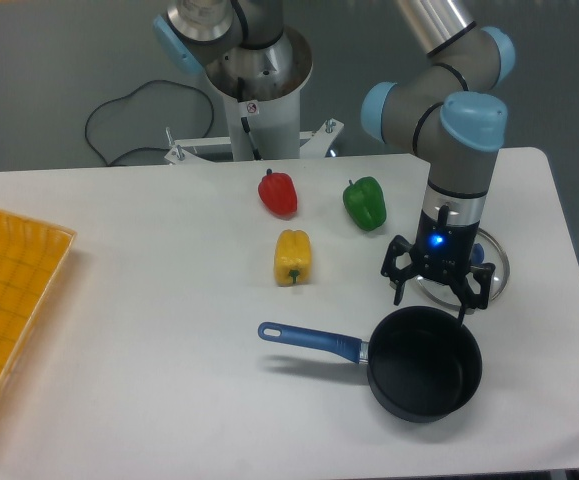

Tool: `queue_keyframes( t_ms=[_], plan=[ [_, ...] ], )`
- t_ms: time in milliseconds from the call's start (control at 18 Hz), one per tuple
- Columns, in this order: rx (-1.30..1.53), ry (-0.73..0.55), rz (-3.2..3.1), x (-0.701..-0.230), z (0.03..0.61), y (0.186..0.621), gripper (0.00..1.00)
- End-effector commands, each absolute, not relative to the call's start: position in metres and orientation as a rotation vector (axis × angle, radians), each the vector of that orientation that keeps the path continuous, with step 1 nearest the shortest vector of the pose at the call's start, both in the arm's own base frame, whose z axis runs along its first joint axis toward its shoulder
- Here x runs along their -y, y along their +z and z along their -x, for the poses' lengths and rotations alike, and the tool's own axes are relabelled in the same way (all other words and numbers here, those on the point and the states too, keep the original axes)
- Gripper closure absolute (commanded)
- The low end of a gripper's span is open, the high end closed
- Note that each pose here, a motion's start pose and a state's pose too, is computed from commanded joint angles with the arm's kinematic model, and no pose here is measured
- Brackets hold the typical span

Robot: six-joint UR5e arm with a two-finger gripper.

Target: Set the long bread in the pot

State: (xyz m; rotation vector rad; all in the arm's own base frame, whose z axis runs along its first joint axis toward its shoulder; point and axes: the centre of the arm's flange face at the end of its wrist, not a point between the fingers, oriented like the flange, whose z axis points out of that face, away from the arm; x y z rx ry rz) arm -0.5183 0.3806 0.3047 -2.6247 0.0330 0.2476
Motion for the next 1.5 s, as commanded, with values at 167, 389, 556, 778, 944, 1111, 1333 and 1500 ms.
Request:
queue_keyframes(
  t_ms=[167,389,556,778,944,1111,1333,1500],
  plan=[
    [-0.033,0.251,2.621,-0.382,0.518,0.306,0.01],
    [-0.027,0.253,2.619,-0.382,0.519,0.308,0.01],
    [-0.025,0.253,2.619,-0.381,0.520,0.308,0.01],
    [-0.011,0.258,2.617,-0.380,0.519,0.313,0.01],
    [0.014,0.257,2.614,-0.380,0.518,0.316,0.01],
    [0.016,0.259,2.613,-0.379,0.519,0.317,0.01],
    [0.025,0.254,2.611,-0.382,0.516,0.317,0.01],
    [0.039,0.252,2.611,-0.380,0.517,0.318,0.01]
  ],
)
